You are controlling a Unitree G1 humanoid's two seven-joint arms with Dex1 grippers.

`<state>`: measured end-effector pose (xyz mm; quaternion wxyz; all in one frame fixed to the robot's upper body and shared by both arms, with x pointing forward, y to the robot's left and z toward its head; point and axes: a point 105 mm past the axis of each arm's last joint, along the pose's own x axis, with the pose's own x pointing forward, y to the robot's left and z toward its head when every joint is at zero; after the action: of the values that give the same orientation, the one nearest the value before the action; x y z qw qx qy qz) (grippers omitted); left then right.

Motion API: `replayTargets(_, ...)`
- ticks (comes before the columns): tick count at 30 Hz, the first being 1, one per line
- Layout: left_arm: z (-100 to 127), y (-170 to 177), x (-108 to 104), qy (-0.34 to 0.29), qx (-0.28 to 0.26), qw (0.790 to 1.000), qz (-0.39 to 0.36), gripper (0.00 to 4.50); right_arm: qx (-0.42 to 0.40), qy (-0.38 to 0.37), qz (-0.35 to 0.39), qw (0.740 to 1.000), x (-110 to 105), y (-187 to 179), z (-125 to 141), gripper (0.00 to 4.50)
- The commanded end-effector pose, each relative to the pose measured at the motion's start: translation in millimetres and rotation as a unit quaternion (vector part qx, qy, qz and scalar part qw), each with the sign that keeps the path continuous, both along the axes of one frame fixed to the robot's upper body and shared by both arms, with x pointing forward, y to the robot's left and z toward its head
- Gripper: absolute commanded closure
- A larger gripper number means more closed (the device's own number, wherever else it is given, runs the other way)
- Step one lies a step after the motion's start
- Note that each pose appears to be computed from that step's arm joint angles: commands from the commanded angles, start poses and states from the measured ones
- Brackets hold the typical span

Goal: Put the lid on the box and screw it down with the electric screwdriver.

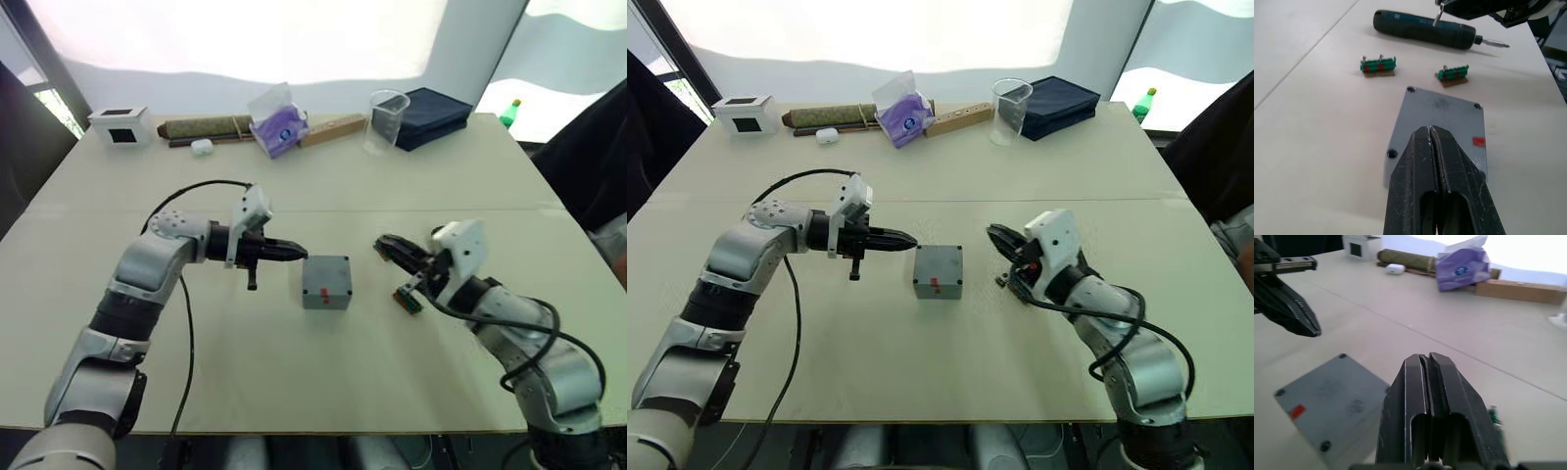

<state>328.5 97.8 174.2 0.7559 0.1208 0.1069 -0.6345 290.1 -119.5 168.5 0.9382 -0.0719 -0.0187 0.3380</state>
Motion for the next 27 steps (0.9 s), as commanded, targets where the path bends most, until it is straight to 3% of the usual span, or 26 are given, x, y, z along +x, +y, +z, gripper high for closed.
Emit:
replayTargets(1, 11.3, 0.0, -6.1, -0.001, -0.022, 1.000, -0.004, 4.50, -0.004, -0.009, 0.020, 1.000, 2.3, 6.5, 4.3, 4.48)
replayTargets(6, 10.1, -1.4, -9.1, -0.007, -0.018, 1.000, 0.007, 4.50, -0.008, 0.001, 0.054, 0.999, 4.5, 21.9, -3.0, 4.48)
replayTargets(15, 8.6, -2.2, -8.3, -0.017, -0.013, 1.000, 0.019, 4.50, -0.020, 0.006, 0.050, 0.999, 13.9, 21.0, -14.8, 4.48)
replayTargets(27, 1.4, -4.3, -9.3, -0.019, -0.006, 1.000, 0.019, 4.50, -0.020, -0.007, 0.062, 0.998, 18.7, 27.6, -11.5, 4.48)
